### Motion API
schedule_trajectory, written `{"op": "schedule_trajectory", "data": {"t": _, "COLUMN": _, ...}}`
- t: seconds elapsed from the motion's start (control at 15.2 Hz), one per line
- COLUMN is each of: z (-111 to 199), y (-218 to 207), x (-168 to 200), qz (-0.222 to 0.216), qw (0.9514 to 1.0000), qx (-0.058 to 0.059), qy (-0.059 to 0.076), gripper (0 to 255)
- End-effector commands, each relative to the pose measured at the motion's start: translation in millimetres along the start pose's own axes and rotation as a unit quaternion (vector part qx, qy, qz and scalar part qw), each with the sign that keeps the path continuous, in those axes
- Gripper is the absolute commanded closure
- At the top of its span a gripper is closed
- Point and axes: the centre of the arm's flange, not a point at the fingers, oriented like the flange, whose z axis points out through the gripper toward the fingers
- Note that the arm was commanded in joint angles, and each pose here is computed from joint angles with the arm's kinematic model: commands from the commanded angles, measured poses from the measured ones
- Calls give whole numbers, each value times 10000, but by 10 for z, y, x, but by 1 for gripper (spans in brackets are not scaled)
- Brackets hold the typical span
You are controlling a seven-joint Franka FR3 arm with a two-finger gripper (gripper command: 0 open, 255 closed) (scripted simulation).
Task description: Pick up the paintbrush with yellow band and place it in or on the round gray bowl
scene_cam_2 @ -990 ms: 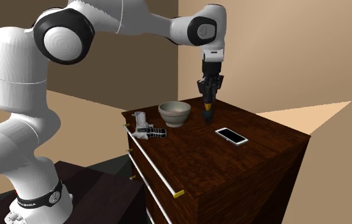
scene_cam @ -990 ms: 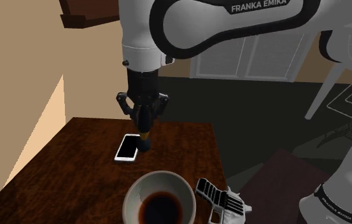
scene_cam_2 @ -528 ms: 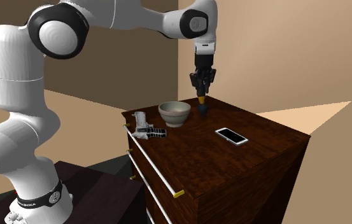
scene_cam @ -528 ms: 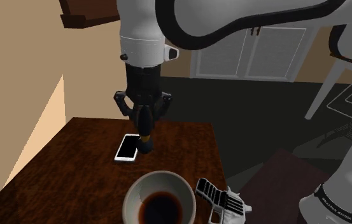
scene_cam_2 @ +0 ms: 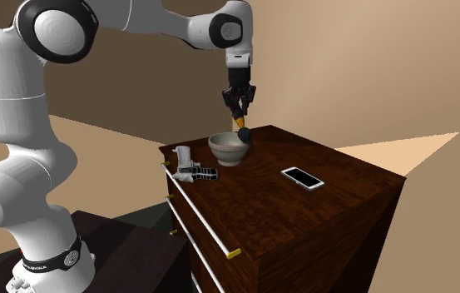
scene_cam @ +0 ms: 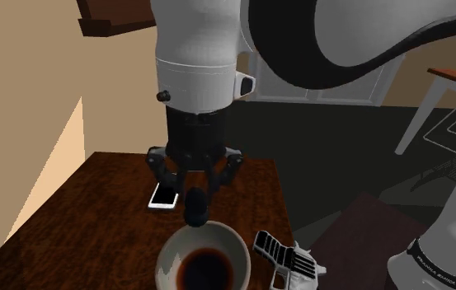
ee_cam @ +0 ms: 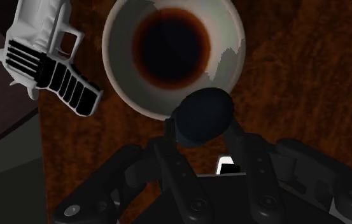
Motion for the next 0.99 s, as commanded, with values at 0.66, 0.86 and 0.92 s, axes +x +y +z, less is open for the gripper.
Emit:
{"op": "schedule_trajectory", "data": {"t": 0.66, "z": 360, "y": 133, "x": -650, "qz": 7, "qw": 10000, "qx": -2, "qy": 1, "gripper": 255}}
{"op": "schedule_trajectory", "data": {"t": 0.86, "z": 518, "y": 144, "x": -645, "qz": 7, "qw": 10000, "qx": -2, "qy": 1, "gripper": 255}}
{"op": "schedule_trajectory", "data": {"t": 0.92, "z": 570, "y": 147, "x": -643, "qz": 7, "qw": 10000, "qx": -2, "qy": 1, "gripper": 255}}
